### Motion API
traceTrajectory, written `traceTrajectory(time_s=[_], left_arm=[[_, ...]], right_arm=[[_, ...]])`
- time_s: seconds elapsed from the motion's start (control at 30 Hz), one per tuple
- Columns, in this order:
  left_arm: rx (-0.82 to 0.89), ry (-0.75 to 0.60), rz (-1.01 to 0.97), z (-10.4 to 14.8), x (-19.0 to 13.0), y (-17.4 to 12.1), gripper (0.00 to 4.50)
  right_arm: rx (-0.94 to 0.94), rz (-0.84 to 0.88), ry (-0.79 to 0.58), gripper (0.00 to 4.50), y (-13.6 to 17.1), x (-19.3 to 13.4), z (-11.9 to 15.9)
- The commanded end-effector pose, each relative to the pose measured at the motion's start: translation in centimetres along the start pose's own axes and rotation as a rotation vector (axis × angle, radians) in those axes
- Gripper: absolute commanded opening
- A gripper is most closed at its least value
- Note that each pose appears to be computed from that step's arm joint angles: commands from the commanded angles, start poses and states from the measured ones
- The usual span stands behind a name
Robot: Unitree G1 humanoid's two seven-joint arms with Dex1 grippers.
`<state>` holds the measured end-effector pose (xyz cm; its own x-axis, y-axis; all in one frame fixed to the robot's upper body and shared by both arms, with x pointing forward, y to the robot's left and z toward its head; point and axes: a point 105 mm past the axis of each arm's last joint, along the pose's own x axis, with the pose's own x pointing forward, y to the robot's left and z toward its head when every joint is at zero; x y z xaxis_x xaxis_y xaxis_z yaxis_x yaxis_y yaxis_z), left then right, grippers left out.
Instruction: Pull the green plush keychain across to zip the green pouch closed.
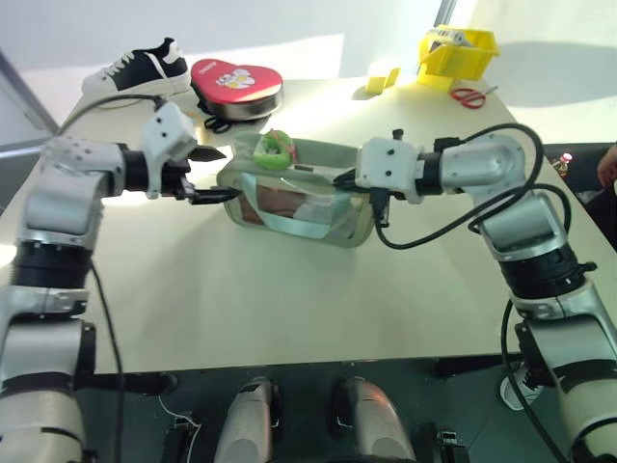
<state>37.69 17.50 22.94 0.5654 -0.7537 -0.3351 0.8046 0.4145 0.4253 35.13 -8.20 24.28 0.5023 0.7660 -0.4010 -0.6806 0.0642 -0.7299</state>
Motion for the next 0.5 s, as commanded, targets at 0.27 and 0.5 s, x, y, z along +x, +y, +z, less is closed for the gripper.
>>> traceTrajectory(time_s=[0.27,0.5], left_arm=[[0.030,-0.046,0.004,2.2,-2.0,0.4,0.06],[0.004,-0.036,0.000,2.0,-2.3,-0.7,0.00]], right_arm=[[-0.025,-0.033,-0.011,0.00,-0.6,0.0,0.6],[0.005,-0.064,-0.027,1.35,-2.1,0.3,0.6]])
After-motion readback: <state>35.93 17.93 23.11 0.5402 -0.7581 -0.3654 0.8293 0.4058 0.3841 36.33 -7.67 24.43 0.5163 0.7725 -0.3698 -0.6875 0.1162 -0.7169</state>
